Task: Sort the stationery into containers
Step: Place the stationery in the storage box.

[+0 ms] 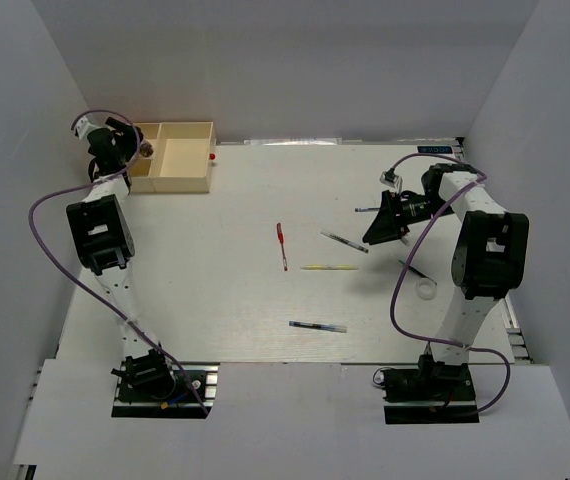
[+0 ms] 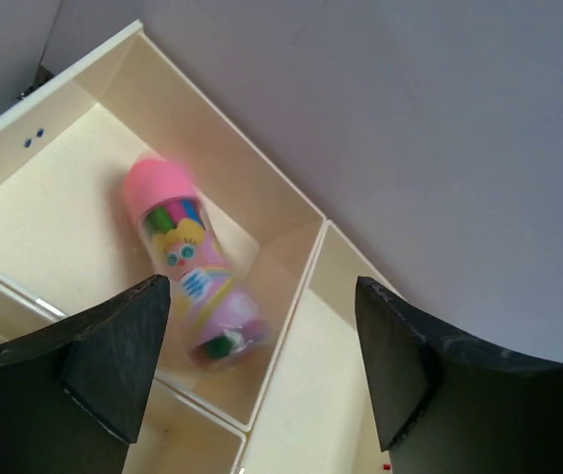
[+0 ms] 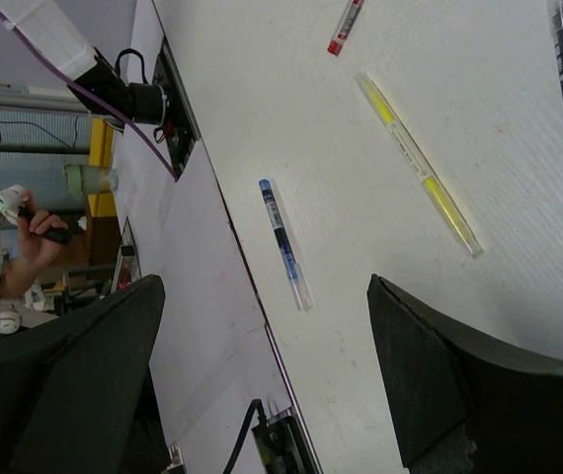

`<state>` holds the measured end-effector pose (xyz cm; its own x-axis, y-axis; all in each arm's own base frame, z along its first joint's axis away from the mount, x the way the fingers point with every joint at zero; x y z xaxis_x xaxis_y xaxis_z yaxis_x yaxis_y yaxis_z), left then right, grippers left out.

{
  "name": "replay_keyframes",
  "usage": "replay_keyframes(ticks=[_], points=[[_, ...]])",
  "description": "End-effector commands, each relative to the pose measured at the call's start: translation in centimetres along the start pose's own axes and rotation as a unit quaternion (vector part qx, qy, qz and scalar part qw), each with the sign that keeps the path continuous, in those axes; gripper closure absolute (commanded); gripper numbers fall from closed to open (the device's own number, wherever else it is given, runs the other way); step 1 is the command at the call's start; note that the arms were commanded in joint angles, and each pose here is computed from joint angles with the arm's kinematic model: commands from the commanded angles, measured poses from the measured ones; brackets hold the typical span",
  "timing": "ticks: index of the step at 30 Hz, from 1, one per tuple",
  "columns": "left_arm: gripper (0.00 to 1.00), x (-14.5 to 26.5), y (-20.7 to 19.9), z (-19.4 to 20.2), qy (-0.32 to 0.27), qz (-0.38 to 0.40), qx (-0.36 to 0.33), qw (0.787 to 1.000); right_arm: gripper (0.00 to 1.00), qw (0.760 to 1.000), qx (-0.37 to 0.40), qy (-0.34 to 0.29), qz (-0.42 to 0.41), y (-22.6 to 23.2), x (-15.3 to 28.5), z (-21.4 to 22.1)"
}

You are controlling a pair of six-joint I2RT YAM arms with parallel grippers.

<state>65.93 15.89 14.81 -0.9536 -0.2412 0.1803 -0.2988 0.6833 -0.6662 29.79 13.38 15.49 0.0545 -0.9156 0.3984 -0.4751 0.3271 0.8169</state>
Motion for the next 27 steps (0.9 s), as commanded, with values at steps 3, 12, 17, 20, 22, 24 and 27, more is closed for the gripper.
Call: replay_keyframes(ticks=[3,12,17,20,22,24,27], points=[[0.06,0.4,-3.3,-4.0,-0.043,0.026,-0.001,0.999,0.11,1.0,0.005,-0.009,-0.012,0.5,-0.1,-0.3],[0.14,4.0,-9.3,-7.8,-0.028,0.093,-0.046,0.994,0.11,0.998,0.038,-0.003,0.054,0.1,0.8,-0.5],[0.24,10.8,-15.7,-7.9,0.066,0.231,-0.204,0.949,0.14,0.974,0.122,0.031,0.189,-0.7,3.4,0.6],[0.23,16.6,-18.9,-8.6,0.08,0.296,-0.296,0.905,0.21,0.952,0.165,0.074,0.245,-0.9,5.0,3.0],[0.23,20.6,-19.7,-7.5,0.127,0.32,-0.317,0.884,0.26,0.94,0.172,0.085,0.281,-1.1,5.9,4.6],[0.22,23.9,-18.7,-6.5,0.164,0.32,-0.353,0.864,0.27,0.923,0.163,0.105,0.332,-1.8,7.2,6.1],[0.13,26.6,-16.1,-4.2,0.203,0.304,-0.394,0.844,0.28,0.898,0.148,0.111,0.398,-2.6,9.0,8.2]])
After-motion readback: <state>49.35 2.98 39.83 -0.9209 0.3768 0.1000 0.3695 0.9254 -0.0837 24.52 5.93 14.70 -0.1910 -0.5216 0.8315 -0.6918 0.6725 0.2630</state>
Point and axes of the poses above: each gripper's point midway between its finger pads, its own x axis back along the fingers, its own y axis along the line the jaws close on, z = x × y, the point moved 1 cm from there along x, back along the fingers, and after that the axes turned 1 degree about x, right-handed, at the moved point
